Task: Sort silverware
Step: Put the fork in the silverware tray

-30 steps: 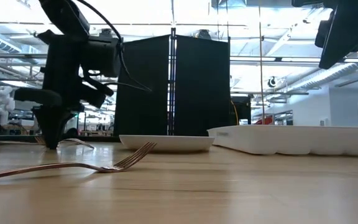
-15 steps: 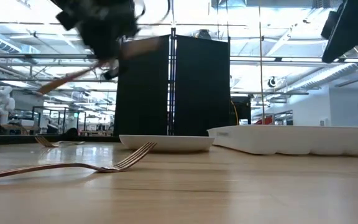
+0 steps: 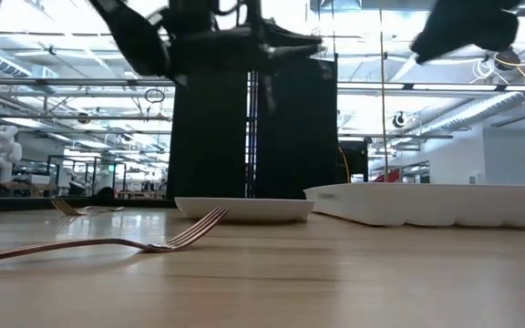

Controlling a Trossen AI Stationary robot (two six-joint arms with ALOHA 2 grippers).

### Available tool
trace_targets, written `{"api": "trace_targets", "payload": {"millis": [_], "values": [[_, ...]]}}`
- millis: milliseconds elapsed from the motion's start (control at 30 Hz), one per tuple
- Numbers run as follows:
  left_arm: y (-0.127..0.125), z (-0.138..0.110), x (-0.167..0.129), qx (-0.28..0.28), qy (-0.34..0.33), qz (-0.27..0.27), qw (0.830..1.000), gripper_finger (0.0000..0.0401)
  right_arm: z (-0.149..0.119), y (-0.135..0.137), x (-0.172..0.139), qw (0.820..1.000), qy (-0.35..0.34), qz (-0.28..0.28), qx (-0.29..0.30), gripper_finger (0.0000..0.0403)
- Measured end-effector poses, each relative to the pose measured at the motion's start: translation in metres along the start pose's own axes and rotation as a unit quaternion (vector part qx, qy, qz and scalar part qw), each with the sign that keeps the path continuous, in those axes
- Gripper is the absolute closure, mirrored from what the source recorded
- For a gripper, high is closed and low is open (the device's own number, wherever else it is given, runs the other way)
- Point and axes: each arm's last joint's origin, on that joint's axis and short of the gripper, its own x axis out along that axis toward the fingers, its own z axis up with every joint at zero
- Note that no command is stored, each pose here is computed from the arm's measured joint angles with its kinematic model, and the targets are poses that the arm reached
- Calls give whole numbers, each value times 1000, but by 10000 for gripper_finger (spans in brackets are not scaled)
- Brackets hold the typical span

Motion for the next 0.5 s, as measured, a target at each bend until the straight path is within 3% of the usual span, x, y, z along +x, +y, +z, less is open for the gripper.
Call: {"api": "trace_targets", "payload": {"millis": [167, 300, 500], "values": [[17, 1, 27, 30, -18, -81, 996, 399, 29, -17, -14, 998, -53, 26, 19, 293], [38, 11, 50, 38, -35, -82, 995, 399, 52, -30, -14, 996, -59, 57, 21, 293], [62, 23, 73, 18, -28, -102, 994, 399, 73, -51, -2, 997, -38, 51, 43, 293]]}}
